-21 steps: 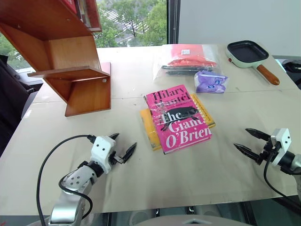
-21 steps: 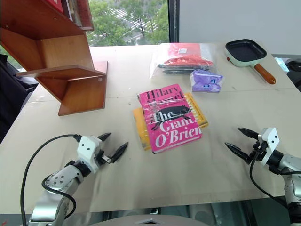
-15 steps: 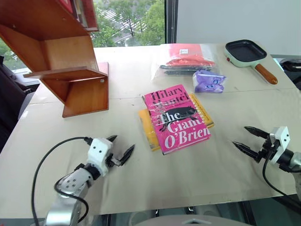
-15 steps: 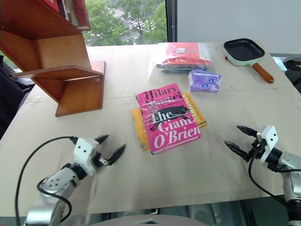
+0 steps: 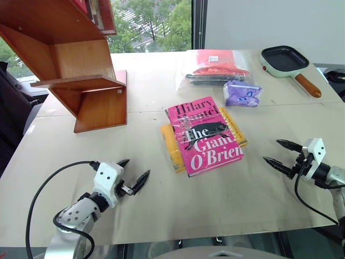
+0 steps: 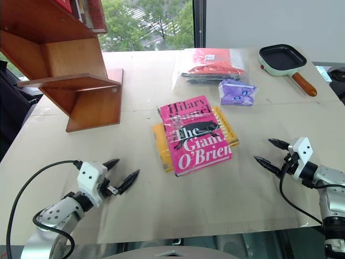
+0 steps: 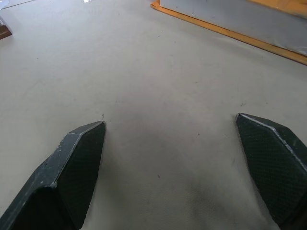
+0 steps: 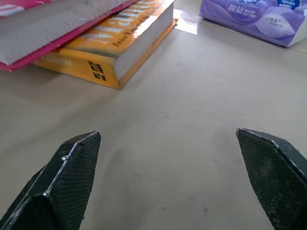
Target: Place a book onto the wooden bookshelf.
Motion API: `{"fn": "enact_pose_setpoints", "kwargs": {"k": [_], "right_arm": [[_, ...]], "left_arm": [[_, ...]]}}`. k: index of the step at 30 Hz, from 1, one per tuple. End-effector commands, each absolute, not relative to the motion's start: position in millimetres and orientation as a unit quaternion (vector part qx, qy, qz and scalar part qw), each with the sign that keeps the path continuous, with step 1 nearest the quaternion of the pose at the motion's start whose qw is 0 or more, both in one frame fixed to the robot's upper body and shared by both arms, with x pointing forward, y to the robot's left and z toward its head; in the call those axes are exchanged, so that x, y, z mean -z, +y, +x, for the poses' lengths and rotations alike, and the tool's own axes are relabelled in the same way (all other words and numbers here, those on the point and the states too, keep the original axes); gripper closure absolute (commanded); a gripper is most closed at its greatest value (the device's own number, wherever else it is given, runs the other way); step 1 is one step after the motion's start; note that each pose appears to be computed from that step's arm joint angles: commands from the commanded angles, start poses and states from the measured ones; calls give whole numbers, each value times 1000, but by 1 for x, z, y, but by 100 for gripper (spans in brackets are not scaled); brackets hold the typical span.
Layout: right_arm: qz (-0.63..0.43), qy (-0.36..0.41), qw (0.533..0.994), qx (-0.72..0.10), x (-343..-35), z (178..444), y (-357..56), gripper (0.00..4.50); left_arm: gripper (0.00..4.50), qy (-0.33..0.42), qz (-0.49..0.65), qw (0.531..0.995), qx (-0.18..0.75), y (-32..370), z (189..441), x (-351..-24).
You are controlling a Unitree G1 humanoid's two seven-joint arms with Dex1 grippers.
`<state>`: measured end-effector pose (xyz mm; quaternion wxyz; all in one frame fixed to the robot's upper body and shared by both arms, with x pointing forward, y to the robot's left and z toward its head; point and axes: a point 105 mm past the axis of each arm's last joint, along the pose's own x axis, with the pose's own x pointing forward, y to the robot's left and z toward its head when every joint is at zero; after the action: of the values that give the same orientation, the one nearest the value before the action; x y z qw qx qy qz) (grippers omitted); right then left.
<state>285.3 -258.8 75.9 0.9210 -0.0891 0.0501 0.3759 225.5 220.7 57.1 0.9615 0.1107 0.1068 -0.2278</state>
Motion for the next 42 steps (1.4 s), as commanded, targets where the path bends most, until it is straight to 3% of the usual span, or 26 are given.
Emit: {"fn": "enact_pose_setpoints", "kwargs": {"k": [1, 5, 10, 20, 25, 26, 27, 30, 34, 42], "right_arm": [[-102, 33, 919, -379, -83, 290, -259, 0], [-113, 22, 925, -363, -98, 300, -262, 0], [-138, -1, 919, -370, -140, 332, -235, 0], [-155, 16, 882, -445, -146, 346, -185, 0], [-153, 3, 863, -482, -142, 353, -162, 222], [-156, 3, 858, -490, -140, 354, -157, 298], [-158, 3, 853, -498, -138, 356, -153, 312], [-157, 3, 836, -525, -134, 359, -138, 447], [-157, -15, 818, -553, -138, 362, -110, 447], [-149, -34, 798, -583, -140, 359, -71, 447]], "left_arm": [[5, 116, 125, 961, 219, 230, 220, -58], [5, 107, 118, 959, 233, 229, 217, -68], [5, 72, 81, 933, 343, 210, 208, -106], [5, 85, 149, 890, 422, 218, 195, -152], [0, 87, 179, 879, 434, 222, 193, -170], [0, 90, 184, 877, 435, 223, 193, -170], [0, 92, 187, 876, 435, 223, 193, -171], [0, 90, 188, 877, 433, 225, 193, -175], [0, 54, 149, 888, 432, 221, 194, -190], [0, 82, 155, 887, 427, 227, 189, -187]]}}
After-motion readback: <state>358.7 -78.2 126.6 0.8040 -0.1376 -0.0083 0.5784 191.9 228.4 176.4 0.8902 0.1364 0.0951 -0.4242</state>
